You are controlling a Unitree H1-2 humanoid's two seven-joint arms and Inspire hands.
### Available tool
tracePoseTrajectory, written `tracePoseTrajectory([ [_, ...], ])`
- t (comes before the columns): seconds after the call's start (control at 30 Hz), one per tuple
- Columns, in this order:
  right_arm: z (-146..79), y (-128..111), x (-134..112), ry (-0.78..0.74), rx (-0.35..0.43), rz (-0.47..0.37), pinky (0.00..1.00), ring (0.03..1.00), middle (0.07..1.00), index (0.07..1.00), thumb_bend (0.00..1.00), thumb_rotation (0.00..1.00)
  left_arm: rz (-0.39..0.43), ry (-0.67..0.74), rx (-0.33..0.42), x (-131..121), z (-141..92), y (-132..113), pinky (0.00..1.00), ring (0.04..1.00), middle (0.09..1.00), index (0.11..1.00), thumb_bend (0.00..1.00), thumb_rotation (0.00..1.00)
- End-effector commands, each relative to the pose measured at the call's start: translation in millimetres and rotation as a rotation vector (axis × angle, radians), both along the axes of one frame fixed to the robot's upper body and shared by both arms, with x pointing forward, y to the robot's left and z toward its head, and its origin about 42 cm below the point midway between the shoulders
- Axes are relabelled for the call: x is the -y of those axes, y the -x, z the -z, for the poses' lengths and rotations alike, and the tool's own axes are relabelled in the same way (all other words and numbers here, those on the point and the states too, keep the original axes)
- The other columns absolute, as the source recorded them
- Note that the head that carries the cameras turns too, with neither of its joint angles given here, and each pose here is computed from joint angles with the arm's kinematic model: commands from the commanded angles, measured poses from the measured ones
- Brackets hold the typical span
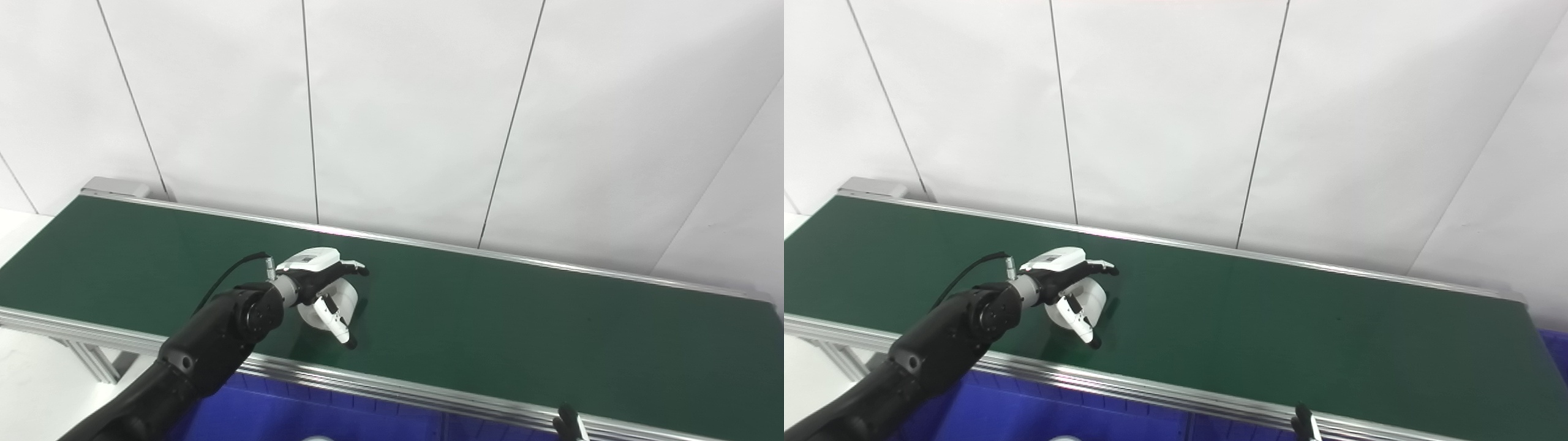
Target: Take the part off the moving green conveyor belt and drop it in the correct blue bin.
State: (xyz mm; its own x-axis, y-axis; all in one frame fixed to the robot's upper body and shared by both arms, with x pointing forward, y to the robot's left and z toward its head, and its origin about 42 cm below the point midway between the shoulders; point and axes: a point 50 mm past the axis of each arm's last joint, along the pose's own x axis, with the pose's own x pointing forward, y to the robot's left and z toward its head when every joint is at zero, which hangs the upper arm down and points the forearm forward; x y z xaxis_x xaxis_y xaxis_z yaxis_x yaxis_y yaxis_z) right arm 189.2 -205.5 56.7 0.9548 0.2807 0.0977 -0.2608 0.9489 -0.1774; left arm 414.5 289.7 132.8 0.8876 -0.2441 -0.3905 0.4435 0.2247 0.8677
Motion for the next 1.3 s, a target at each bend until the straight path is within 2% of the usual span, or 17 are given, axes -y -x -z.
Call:
tracePoseTrajectory([
  [0.0,-12,-2,-4,-0.017,0.043,-0.006,1.00,0.989,1.000,1.000,0.85,1.00,0.025,-0.033,0.097,-6,-21,-12,0.94,0.913,0.885,0.852,1.00,0.31],
  [0.03,-13,-1,-4,-0.017,0.042,-0.007,1.00,0.989,1.000,1.000,0.85,1.00,0.023,-0.034,0.108,-5,-18,-12,0.92,0.903,0.877,0.842,1.00,0.31],
  [0.1,-16,0,-5,-0.017,0.037,-0.008,1.00,0.992,1.000,1.000,0.86,1.00,0.026,-0.049,0.146,-1,-12,-11,0.84,0.841,0.834,0.804,1.00,0.22],
  [0.2,-18,2,-5,-0.018,0.038,-0.009,1.00,0.991,1.000,1.000,0.85,1.00,0.056,-0.081,0.237,5,-3,-10,0.70,0.705,0.722,0.700,0.95,0.04],
  [0.3,-19,3,-5,-0.018,0.036,-0.012,1.00,0.992,1.000,1.000,0.85,1.00,0.103,-0.114,0.328,10,6,-9,0.63,0.625,0.652,0.638,0.92,0.01],
  [0.37,-19,3,-5,-0.019,0.037,-0.012,1.00,0.995,1.000,1.000,0.86,1.00,0.119,-0.117,0.353,12,9,-9,0.61,0.595,0.623,0.612,0.87,0.00],
  [0.4,-19,3,-5,-0.019,0.039,-0.012,1.00,0.991,1.000,1.000,0.86,1.00,0.123,-0.112,0.361,14,11,-10,0.55,0.545,0.551,0.539,0.66,0.00],
  [0.43,-20,3,-6,-0.020,0.041,-0.012,1.00,0.989,1.000,1.000,0.85,1.00,0.122,-0.099,0.366,15,11,-10,0.49,0.501,0.522,0.510,0.57,0.00],
  [0.5,-21,3,-6,-0.021,0.045,-0.015,1.00,0.988,1.000,1.000,0.85,0.99,0.115,-0.061,0.371,18,13,-9,0.38,0.430,0.498,0.514,0.51,0.00],
  [0.67,-22,4,-8,-0.016,0.037,-0.022,1.00,0.993,1.000,1.000,0.86,0.99,0.066,0.073,0.368,25,18,-6,0.34,0.408,0.506,0.513,0.50,0.00],
  [0.77,-22,4,-8,-0.014,0.036,-0.019,1.00,0.991,1.000,1.000,0.87,1.00,0.021,0.170,0.371,30,22,-2,0.37,0.421,0.512,0.500,0.50,0.00],
  [0.97,-23,4,-9,-0.015,0.035,-0.026,1.00,0.993,1.000,1.000,0.86,1.00,0.017,0.233,0.391,37,26,4,0.38,0.429,0.507,0.496,0.50,0.00],
  [1.1,-24,3,-11,-0.020,0.037,-0.028,1.00,0.994,1.000,1.000,0.86,1.00,0.041,0.236,0.416,34,13,7,0.38,0.421,0.505,0.504,0.50,0.00],
  [1.27,-27,-1,-13,-0.025,0.052,-0.017,1.00,0.978,0.998,0.998,0.85,0.99,0.134,0.218,0.499,20,-27,22,0.36,0.411,0.491,0.522,0.50,0.00],
])
